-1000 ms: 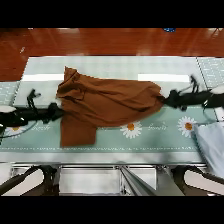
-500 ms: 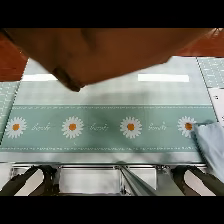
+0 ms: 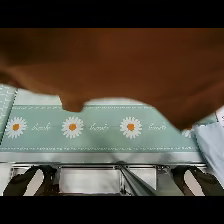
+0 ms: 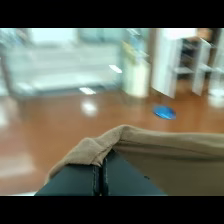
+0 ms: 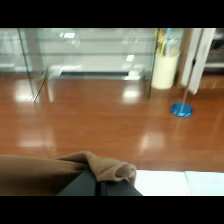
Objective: Fold the shirts.
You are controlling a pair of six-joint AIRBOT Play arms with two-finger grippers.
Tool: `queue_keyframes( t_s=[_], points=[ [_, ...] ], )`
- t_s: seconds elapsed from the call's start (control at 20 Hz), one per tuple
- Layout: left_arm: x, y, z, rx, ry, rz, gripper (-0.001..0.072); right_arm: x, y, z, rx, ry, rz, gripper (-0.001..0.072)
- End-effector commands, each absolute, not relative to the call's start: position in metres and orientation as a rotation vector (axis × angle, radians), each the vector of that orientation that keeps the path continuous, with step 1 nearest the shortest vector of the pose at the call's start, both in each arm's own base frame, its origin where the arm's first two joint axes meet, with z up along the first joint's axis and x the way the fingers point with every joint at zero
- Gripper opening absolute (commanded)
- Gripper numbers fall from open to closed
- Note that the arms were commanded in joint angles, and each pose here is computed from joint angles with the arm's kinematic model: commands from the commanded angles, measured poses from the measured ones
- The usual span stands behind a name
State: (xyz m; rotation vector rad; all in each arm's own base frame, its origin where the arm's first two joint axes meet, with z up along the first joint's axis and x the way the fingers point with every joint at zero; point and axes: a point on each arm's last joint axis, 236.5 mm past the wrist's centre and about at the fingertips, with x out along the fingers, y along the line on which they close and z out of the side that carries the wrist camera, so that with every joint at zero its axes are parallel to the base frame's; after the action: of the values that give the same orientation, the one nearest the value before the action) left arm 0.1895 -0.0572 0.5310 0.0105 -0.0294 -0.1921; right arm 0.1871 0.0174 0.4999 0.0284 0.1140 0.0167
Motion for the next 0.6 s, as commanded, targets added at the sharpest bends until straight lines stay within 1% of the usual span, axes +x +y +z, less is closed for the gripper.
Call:
queue_keyframes(
  t_s=[0.0,0.05,0.15,0.35,0.55],
  points=[
    [0.127,-0.043,0.54,0.053,-0.107,-0.102,0.0021,0.146,0.023,0.495,0.013,0.111,-0.007,0.0021],
    [0.124,-0.047,0.532,0.05,-0.08,-0.138,0.0021,0.143,0.024,0.485,0.017,0.148,-0.006,0.0021],
    [0.139,-0.048,0.498,0.032,0.052,-0.174,0.0021,0.148,0.023,0.46,0.031,0.246,-0.002,0.0021],
    [0.209,-0.042,0.401,-0.016,0.354,-0.177,0.0021,0.194,0.022,0.396,0.099,0.448,0.05,0.0021],
    [0.295,-0.041,0.285,-0.128,0.592,-0.177,0.0021,0.268,0.021,0.311,0.208,0.618,0.125,0.0021]
  ],
)
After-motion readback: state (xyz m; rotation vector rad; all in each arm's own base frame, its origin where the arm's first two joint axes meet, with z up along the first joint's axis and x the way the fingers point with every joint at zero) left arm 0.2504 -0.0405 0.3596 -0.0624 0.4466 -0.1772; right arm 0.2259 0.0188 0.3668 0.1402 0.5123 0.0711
